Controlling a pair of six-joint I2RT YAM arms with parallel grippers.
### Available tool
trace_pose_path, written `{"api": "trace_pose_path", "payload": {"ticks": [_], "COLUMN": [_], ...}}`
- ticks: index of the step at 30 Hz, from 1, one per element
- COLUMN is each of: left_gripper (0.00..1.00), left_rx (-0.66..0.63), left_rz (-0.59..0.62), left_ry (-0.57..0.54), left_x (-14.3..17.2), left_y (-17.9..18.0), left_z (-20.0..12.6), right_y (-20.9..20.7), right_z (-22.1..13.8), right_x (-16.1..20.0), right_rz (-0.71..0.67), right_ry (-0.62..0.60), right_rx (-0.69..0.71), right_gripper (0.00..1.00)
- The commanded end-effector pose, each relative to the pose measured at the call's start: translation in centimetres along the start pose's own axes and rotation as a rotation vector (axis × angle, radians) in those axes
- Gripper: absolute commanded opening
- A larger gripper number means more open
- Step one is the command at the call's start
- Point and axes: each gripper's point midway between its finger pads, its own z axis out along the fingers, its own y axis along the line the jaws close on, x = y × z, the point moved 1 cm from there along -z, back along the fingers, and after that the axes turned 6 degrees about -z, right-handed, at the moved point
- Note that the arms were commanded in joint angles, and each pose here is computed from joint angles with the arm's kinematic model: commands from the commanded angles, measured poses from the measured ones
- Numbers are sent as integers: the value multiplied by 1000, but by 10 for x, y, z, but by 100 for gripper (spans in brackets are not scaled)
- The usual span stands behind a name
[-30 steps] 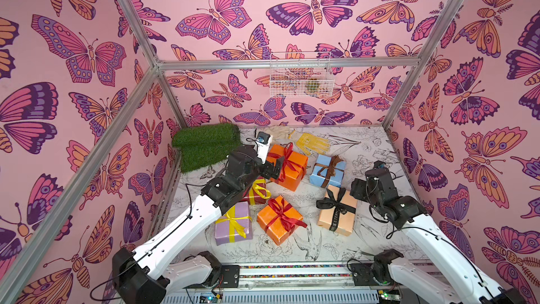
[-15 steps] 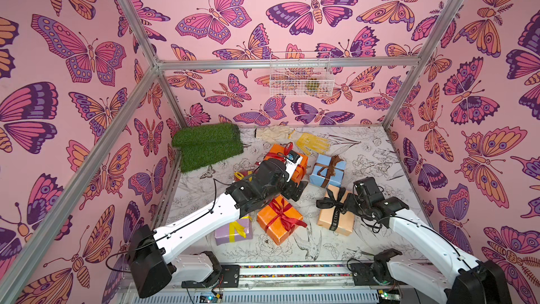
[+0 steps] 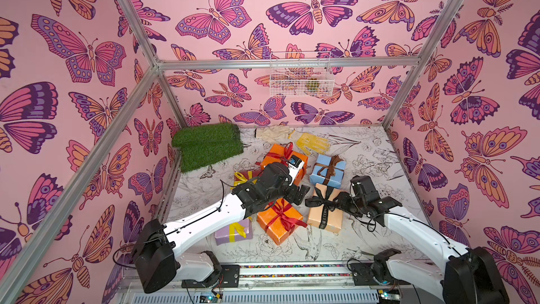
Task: Untie the ribbon bows on the gift boxes
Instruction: Move the gift box to the center of the board, then untie the ribbon from the gift box.
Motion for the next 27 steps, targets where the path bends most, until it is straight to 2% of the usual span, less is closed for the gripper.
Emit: {"api": "trace_pose_path", "payload": {"ticks": [1,7,13,19,27], "left_gripper": [89,81,65,58,51], "left_rx": [13,22,50,65,19], "left_rz": [-22,-47,-74,-144,-185], "left_ry": [47,101,141,202,232], "left_x": [19,34,41,52,61], "left_y": [-1,-4,-14,-17,-10], "left_z": [11,25,38,56,80], "right_y": [21,34,15,15,16], "right_z": [3,0,-22,-46,-35], "right_x": [0,-6,-14,-22,-12], "right_rz": [-100,-165,-223,-260,-252], "right_ry": [52,72,45,-1,30], "right_rx": [-81,-111,41,70,30], "right_gripper": [52,51,50,50,46]}}
